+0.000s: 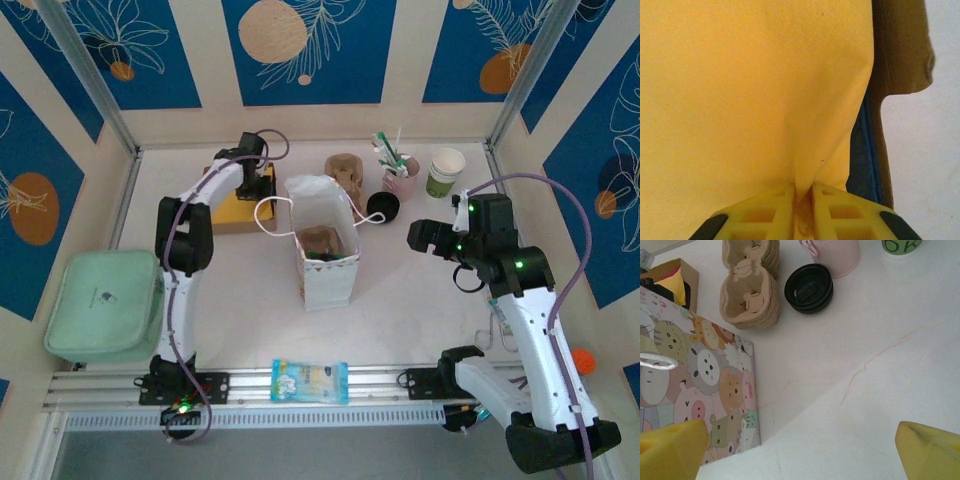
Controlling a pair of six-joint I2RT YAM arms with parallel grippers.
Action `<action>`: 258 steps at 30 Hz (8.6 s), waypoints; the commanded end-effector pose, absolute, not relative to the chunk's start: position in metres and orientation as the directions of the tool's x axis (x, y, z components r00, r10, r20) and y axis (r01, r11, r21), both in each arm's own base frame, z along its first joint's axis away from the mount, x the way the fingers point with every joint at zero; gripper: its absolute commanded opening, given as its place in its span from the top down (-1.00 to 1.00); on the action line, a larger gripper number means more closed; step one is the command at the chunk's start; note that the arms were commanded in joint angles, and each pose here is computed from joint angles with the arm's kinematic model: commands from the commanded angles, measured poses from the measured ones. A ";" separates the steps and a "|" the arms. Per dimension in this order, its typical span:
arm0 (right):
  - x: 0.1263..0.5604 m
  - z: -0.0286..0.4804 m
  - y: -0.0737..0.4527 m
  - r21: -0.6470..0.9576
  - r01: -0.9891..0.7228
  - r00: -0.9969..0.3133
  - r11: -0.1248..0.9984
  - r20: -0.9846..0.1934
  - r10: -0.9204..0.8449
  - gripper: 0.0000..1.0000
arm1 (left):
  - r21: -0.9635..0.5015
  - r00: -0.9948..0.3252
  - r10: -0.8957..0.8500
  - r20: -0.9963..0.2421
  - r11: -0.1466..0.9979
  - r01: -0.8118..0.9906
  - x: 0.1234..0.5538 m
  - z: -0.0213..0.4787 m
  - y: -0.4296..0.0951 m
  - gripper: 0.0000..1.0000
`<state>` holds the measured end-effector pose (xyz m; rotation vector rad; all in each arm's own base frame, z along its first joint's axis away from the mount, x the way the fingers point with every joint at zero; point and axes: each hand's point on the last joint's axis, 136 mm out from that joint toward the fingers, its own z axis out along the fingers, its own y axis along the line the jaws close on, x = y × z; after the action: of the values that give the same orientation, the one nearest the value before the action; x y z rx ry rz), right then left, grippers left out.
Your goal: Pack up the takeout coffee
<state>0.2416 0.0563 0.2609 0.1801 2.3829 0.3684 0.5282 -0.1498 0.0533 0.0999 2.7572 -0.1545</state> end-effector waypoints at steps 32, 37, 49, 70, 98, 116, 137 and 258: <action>0.235 0.261 0.061 0.353 0.020 -0.748 0.935 -0.615 0.248 -0.93 | -0.087 -0.887 0.039 -0.460 0.992 0.089 0.529 0.118 -0.132 0.62; 0.235 0.261 0.061 0.353 0.019 -0.749 0.936 -0.615 0.247 -0.93 | -0.084 -0.883 0.029 -0.468 0.993 0.077 0.529 0.122 -0.124 0.62; 0.236 0.264 0.062 0.353 0.013 -0.745 0.935 -0.621 0.245 -0.93 | -0.091 -0.886 0.006 -0.464 0.994 0.054 0.526 0.121 -0.110 0.72; 0.238 0.264 0.064 0.364 0.010 -0.749 0.931 -0.615 0.248 -0.93 | -0.110 -0.917 0.071 -0.392 0.986 0.124 0.527 0.076 -0.158 0.15; 0.237 0.257 0.062 0.352 0.023 -0.755 0.936 -0.608 0.247 -0.93 | -0.093 -0.929 0.093 -0.358 0.987 0.134 0.526 0.052 -0.171 0.77; 0.207 0.316 0.124 0.508 -0.339 -0.728 0.792 -0.674 0.121 -0.91 | -0.099 -0.886 0.088 -0.455 0.984 0.148 0.528 0.106 -0.165 1.00; 0.198 0.331 0.173 0.332 -0.504 -0.691 0.798 -0.709 -0.141 -0.90 | -0.126 -0.911 0.083 -0.404 0.981 0.145 0.522 0.087 -0.163 0.47; 0.180 0.371 0.237 0.165 -0.699 -0.467 0.696 -0.842 -0.270 -0.88 | -0.326 -0.923 -0.004 -0.385 0.936 0.131 0.529 0.107 -0.141 1.00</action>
<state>0.1797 0.2358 0.3716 -0.7288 2.0542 0.6437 0.5292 -0.1422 0.0932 0.0963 2.7179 -0.3579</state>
